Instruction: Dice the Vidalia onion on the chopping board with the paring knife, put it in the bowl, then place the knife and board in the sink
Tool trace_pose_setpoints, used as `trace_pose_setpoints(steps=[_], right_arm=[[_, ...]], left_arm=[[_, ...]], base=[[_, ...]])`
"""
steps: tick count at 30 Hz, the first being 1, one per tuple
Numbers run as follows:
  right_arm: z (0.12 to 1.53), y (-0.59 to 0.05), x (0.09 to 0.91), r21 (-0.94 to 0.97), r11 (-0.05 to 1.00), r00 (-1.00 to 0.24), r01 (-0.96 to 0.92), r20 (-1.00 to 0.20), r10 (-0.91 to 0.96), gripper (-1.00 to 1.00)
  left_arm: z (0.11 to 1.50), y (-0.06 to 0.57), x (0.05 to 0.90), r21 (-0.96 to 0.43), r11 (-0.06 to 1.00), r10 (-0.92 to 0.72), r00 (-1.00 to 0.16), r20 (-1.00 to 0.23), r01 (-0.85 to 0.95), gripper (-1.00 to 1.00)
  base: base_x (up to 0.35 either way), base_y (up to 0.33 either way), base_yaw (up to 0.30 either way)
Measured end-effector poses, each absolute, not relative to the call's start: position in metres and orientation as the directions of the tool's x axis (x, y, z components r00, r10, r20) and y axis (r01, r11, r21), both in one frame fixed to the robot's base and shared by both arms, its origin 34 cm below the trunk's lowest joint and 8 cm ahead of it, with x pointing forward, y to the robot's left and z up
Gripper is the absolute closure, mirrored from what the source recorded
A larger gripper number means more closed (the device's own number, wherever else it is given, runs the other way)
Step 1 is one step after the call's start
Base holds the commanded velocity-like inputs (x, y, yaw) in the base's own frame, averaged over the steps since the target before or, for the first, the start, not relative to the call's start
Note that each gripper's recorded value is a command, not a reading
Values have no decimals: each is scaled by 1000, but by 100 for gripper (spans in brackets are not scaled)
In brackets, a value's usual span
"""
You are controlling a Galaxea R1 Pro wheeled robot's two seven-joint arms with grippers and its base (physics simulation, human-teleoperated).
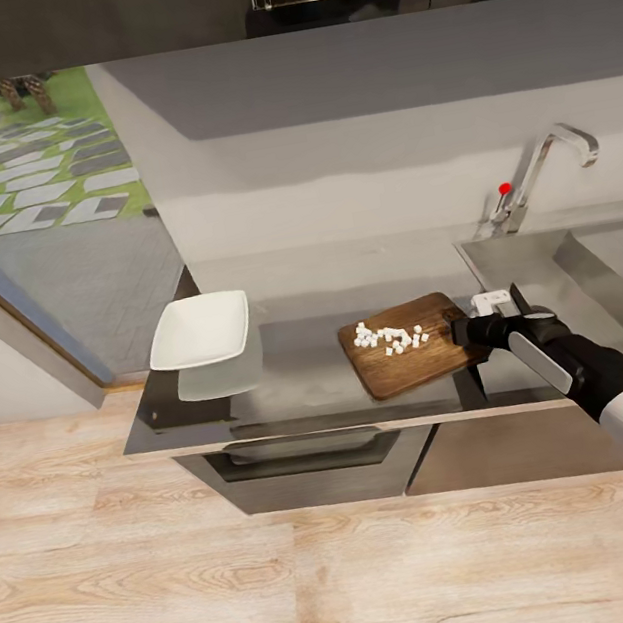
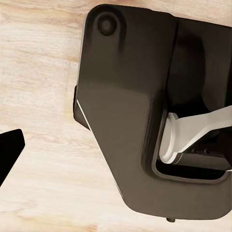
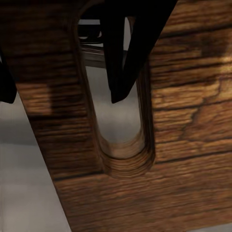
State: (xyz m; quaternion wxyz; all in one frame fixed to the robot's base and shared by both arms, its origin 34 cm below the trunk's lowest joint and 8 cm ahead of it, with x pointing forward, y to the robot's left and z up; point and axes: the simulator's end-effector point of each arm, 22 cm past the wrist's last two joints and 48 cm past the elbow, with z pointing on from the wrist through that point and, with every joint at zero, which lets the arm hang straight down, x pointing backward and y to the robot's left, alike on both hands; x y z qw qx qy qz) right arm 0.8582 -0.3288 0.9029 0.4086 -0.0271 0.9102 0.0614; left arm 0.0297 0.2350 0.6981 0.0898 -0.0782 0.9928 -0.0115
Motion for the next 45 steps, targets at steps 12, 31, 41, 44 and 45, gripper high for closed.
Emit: trace_pose_setpoints(steps=[12, 31, 41, 44, 45], right_arm=[[903, -329, 858, 91, 991, -664, -99, -747, 2, 100], [912, -334, 856, 99, 992, -665, -83, -746, 18, 100], [924, -334, 857, 97, 992, -654, -85, -757, 18, 100], [928, -334, 857, 96, 992, -650, -84, -760, 19, 100], [929, -334, 857, 95, 992, -649, -85, -761, 17, 100]], left_arm=[[698, 235, 30, -36, 987, -159, -971, -177, -155, -100], [696, 235, 38, -40, 987, -159, -966, -202, -154, -100], [695, 235, 43, -43, 987, -159, -963, -217, -153, -100], [695, 235, 44, -44, 987, -159, -962, -222, -153, -100], [694, 235, 45, -44, 987, -159, -962, -224, -153, -100]], base=[[0, 0, 0], [0, 0, 0], [0, 0, 0], [0, 0, 0], [0, 0, 0]])
